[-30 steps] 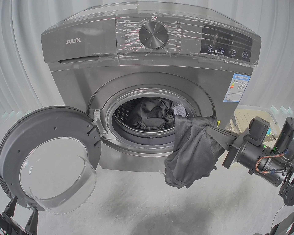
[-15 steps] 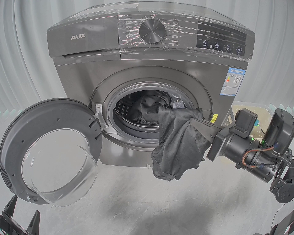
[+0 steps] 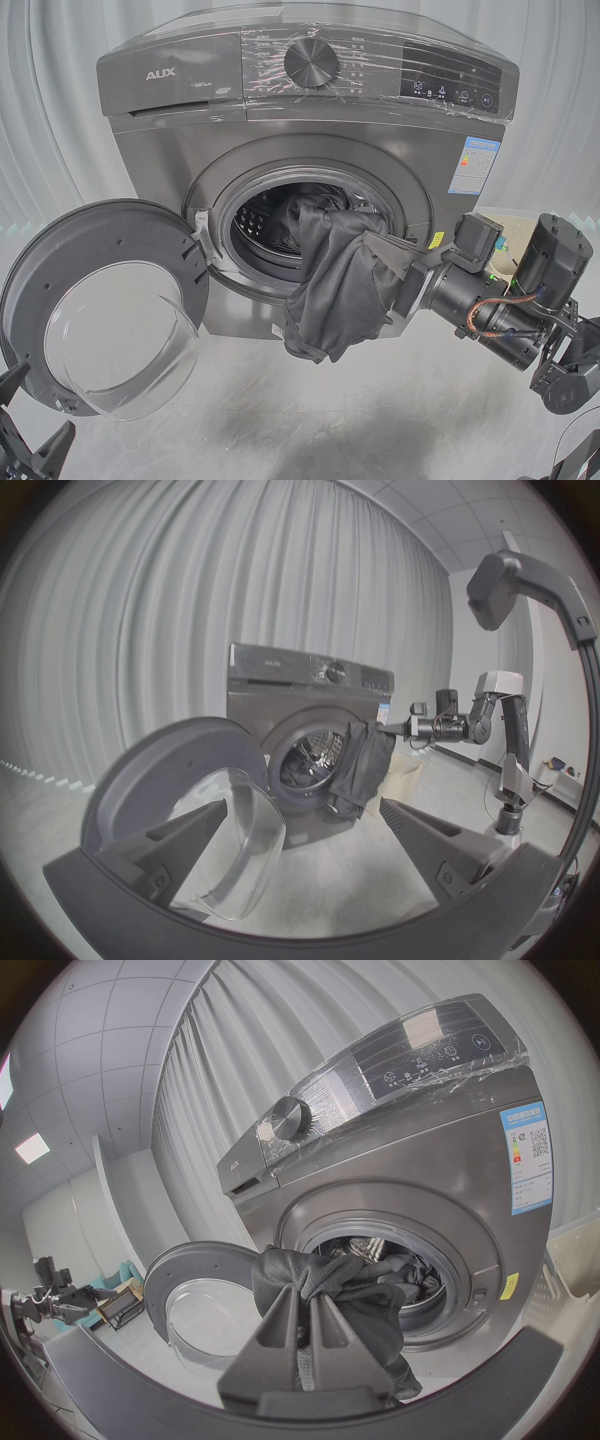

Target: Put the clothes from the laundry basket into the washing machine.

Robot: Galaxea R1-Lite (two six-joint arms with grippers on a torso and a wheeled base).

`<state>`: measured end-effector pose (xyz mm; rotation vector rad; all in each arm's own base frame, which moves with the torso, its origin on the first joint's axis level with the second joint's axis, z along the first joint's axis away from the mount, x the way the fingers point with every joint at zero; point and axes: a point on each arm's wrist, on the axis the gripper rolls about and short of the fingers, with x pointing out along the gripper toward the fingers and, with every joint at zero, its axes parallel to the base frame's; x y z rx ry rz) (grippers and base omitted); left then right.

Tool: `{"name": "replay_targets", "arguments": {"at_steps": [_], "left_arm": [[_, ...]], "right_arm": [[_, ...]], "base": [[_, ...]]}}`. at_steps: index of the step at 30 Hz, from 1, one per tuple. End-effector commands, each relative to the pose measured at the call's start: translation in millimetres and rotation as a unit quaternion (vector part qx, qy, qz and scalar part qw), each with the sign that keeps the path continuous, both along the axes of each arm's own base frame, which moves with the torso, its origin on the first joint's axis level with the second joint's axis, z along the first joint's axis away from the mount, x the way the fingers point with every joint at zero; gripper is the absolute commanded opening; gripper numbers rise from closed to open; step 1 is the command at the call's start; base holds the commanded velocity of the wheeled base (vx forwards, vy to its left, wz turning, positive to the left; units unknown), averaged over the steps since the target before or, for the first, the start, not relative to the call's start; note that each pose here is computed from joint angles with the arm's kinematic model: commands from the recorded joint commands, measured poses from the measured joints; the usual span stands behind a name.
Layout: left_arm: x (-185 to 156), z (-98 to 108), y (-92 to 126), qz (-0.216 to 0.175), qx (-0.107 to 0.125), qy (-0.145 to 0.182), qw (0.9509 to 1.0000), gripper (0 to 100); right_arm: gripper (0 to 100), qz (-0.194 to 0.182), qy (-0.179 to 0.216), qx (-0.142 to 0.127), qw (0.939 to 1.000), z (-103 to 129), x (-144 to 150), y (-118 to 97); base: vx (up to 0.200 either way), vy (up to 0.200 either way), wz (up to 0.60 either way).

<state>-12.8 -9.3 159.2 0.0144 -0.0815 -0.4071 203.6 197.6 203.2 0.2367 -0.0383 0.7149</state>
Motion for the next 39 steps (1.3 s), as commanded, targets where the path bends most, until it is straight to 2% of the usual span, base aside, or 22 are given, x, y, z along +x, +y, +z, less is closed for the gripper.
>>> {"name": "replay_targets", "arguments": {"at_steps": [1,2,3,9,11,12,13,16,17,18,19,21,27,28,30,33,39], "left_arm": [[60.6,1.5,-2.8,-0.063,0.029,0.128,0.9893,100],[72.4,3.5,-6.3,-0.09,0.028,0.137,0.9861,100],[79.7,5.6,-8.7,-0.102,0.028,0.135,0.9852,100],[113.0,6.4,-17.4,-0.124,0.026,0.152,0.9803,100],[131.9,6.3,-26.1,-0.145,0.028,0.165,0.9751,100],[131.9,6.3,-26.1,-0.145,0.028,0.165,0.9751,100],[142.1,3.7,-34.5,-0.164,0.031,0.181,0.9693,100],[153.8,0.1,-45.0,-0.177,0.036,0.203,0.9625,100],[159.8,-0.8,-52.9,-0.187,0.041,0.209,0.9589,100],[161.1,-0.7,-54.6,-0.189,0.042,0.21,0.9582,100],[167.9,-1.8,-64.2,-0.198,0.042,0.223,0.9536,100],[177.4,-3.5,-74.3,-0.2,0.042,0.236,0.9501,100],[196.8,-0.8,-91.1,-0.203,0.034,0.238,0.9493,100],[202.5,-1.4,-98.2,-0.204,0.023,0.247,0.9469,100],[207.1,-2.6,-104.7,-0.199,0.019,0.254,0.9464,100],[218.3,-9.1,-113.8,-0.184,0.025,0.251,0.95,100],[239.5,-22.2,-132.3,-0.18,0.013,0.22,0.9587,100]], "right_arm": [[0,0.005,-0.012,0.016,0.9998,-3.8,12.7,17.1],[0,0.007,-0.014,0.018,0.9997,-3.3,14.3,18.8],[0,0.007,-0.015,0.019,0.9997,-2.8,14.7,19.2],[0,0.007,-0.02,0.023,0.9995,0.7,16.8,22.0],[0,0.005,-0.018,0.022,0.9996,-2.2,20.7,25.1],[0,0.005,-0.018,0.022,0.9996,-2.2,20.7,25.1],[0,0.005,-0.018,0.022,0.9996,-2.2,20.7,25.1],[0,0.002,-0.018,0.023,0.9996,-2.8,21.9,26.1],[0,0.0,-0.017,0.023,0.9996,-3.4,23.2,26.0],[0,0.0,-0.017,0.023,0.9996,-3.4,23.2,26.0],[0,-0.001,-0.016,0.022,0.9996,-3.9,23.7,25.8],[0,-0.002,-0.017,0.023,0.9996,-3.5,24.2,25.6],[0,-0.003,-0.02,0.027,0.9994,-0.7,25.6,25.6],[0,-0.004,-0.021,0.028,0.9994,-0.4,26.0,25.3],[0,-0.004,-0.021,0.028,0.9994,-0.1,26.1,25.4],[0,-0.005,-0.022,0.028,0.9993,0.7,26.3,25.6],[0,-0.005,-0.025,0.03,0.9992,1.3,28.9,28.1]], "base": [[0.0,0.0,0.0],[0.0,0.0,0.0],[0.0,0.0,0.0],[0.0,0.0,0.0],[0.0,0.0,0.0],[0.0,0.0,0.0],[0.0,0.0,0.0],[0.0,0.0,0.0],[0.0,0.0,0.0],[0.0,0.0,0.0],[0.0,0.0,0.0],[0.0,0.0,0.0],[0.0,0.0,0.0],[0.0,0.0,0.0],[0.0,0.0,0.0],[0.0,0.0,0.0],[0.0,0.0,0.0]]}}
